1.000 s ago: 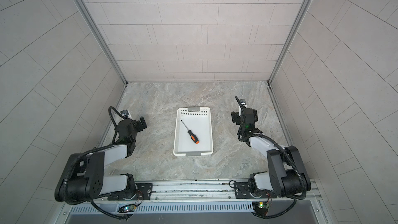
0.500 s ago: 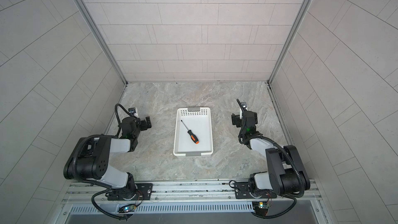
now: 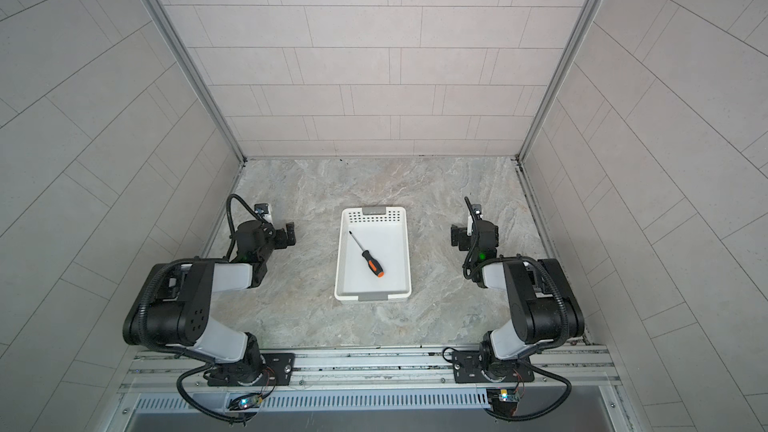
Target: Put the screwdriver in the bin
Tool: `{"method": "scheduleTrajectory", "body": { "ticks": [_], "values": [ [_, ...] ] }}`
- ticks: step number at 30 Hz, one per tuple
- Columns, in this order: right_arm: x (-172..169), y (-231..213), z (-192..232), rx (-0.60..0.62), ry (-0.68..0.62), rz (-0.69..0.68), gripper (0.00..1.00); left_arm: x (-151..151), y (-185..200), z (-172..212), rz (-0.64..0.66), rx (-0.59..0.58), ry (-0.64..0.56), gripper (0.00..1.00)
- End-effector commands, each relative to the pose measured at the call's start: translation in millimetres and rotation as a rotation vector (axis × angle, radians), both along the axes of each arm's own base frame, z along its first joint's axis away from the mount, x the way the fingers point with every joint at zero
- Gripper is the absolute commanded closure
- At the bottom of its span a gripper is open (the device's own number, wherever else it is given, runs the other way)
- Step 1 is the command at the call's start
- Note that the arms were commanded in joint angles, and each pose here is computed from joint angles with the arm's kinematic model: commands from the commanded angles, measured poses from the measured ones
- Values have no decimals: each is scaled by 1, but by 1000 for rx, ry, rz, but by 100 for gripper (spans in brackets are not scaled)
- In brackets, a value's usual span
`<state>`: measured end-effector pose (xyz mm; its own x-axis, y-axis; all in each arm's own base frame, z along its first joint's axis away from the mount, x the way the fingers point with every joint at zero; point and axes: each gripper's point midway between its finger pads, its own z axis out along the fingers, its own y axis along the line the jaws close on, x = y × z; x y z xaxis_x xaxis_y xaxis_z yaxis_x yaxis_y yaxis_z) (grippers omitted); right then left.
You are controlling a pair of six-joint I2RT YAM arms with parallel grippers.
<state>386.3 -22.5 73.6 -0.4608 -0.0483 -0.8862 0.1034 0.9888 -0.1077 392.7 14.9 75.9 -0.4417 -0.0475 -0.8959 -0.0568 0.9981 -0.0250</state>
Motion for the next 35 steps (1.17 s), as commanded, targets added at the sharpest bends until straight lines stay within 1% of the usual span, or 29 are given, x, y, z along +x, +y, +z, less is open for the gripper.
{"method": "scheduleTrajectory", "body": {
  "ticks": [1, 35],
  "values": [
    [6, 1, 13, -1, -43, 2, 0, 5, 0, 6, 0, 25, -8, 0],
    [7, 2, 12, -19, -32, -10, 0, 6, 0, 5, 6, 33, -4, 0]
  ]
}}
